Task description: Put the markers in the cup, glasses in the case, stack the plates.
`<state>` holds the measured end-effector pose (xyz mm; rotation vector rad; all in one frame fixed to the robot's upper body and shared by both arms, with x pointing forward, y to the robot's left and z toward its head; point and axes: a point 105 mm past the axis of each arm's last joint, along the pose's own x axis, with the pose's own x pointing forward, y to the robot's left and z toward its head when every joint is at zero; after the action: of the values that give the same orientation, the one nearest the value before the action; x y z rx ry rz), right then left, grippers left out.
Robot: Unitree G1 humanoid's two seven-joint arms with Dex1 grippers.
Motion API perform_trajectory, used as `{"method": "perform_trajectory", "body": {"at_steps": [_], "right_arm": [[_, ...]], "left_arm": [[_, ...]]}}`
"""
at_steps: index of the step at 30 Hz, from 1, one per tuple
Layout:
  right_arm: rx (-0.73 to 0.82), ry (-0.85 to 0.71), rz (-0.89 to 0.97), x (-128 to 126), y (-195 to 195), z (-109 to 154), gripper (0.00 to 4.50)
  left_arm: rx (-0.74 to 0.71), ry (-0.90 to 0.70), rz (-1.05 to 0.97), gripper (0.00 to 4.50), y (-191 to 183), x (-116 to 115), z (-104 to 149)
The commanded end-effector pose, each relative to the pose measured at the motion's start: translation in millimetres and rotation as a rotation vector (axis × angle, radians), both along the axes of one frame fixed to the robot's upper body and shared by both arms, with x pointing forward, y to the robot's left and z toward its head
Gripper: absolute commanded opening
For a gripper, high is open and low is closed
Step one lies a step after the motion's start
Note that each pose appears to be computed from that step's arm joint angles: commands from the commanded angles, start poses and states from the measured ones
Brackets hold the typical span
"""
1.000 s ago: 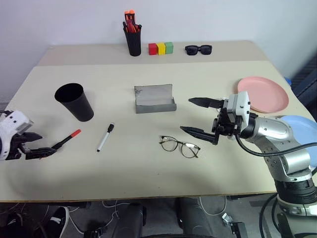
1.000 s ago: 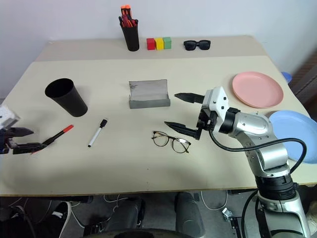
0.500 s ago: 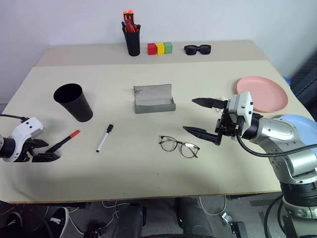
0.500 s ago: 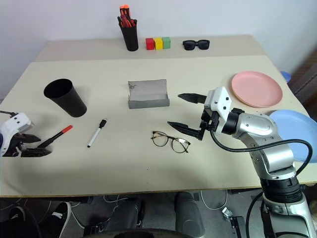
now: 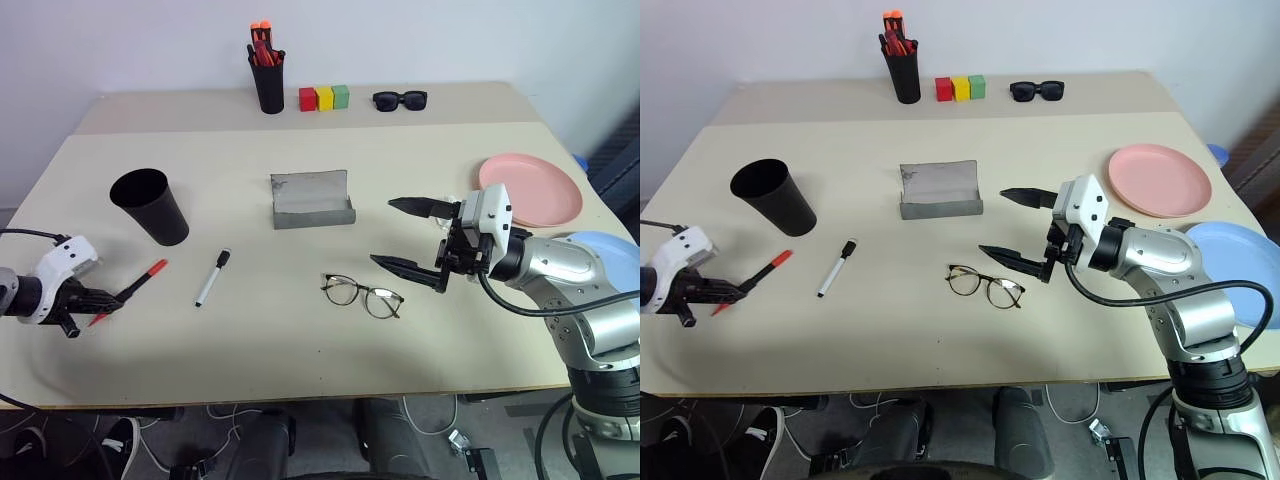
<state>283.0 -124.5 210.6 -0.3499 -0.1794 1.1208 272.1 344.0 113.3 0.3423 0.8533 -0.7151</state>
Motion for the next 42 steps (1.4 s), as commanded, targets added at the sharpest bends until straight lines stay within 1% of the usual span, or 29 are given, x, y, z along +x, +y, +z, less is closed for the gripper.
{"method": "perform_trajectory", "body": {"at_steps": [1, 3, 6, 8, 11, 13, 15, 17, 19, 22, 24, 27, 29, 31, 33, 36, 39, 42], "right_arm": [[-0.004, -0.051, 0.008, -2, 0, 10, 4.50], [-0.004, -0.051, 0.009, -1, 1, 10, 4.50], [-0.005, -0.052, 0.010, -1, 1, 9, 4.50], [-0.006, -0.055, 0.009, 0, 0, 9, 4.50], [0.000, -0.058, 0.008, 2, 1, 9, 4.50], [0.003, -0.057, 0.011, 2, 1, 8, 4.50], [0.009, -0.055, 0.015, 1, 2, 8, 4.50], [0.031, -0.042, 0.028, -1, 3, 10, 4.50], [0.066, -0.032, 0.042, -3, 2, 15, 4.50], [0.090, -0.032, 0.065, -7, 2, 19, 4.50], [0.115, -0.021, 0.089, -11, 5, 21, 4.50], [0.144, -0.018, 0.100, -10, 7, 24, 4.50], [0.143, -0.023, 0.094, -8, 8, 24, 4.50], [0.139, -0.022, 0.092, -7, 8, 23, 4.50], [0.137, -0.020, 0.092, -7, 7, 23, 4.50], [0.130, -0.021, 0.084, -7, 5, 23, 4.50], [0.125, -0.024, 0.080, -7, 4, 23, 4.50], [0.110, -0.027, 0.072, -6, 3, 23, 4.50]], "left_arm": [[-0.133, -0.042, -0.092, 0.04, -26, -2, 29], [-0.148, -0.021, -0.088, 0.04, -27, -5, 40], [-0.197, -0.079, -0.118, 0.04, -35, -1, 63], [-0.224, -0.166, -0.215, 0.04, -55, 4, 80], [-0.267, -0.281, -0.267, 0.04, -73, 14, 96], [-0.358, -0.409, -0.246, 0.04, -84, 28, 113], [-0.386, -0.509, -0.212, 0.04, -87, 39, 124], [-0.438, -0.613, -0.133, 0.04, -84, 52, 139], [-0.432, -0.741, -0.094, 0.04, -76, 60, 151], [-0.400, -0.850, -0.019, 0.04, -59, 66, 155], [-0.425, -0.921, 0.045, 0.04, -48, 70, 160], [-0.473, -1.094, 0.134, 0.04, -34, 76, 187], [-0.497, -1.151, 0.170, 0.04, -27, 79, 196], [-0.489, -1.211, 0.208, 0.04, -18, 81, 200], [-0.474, -1.249, 0.253, 0.04, -10, 84, 198], [-0.511, -1.245, 0.283, 0.04, -9, 90, 185], [-0.537, -1.241, 0.285, 0.04, -12, 93, 176], [-0.590, -1.214, 0.329, 0.04, -9, 94, 161]]}}
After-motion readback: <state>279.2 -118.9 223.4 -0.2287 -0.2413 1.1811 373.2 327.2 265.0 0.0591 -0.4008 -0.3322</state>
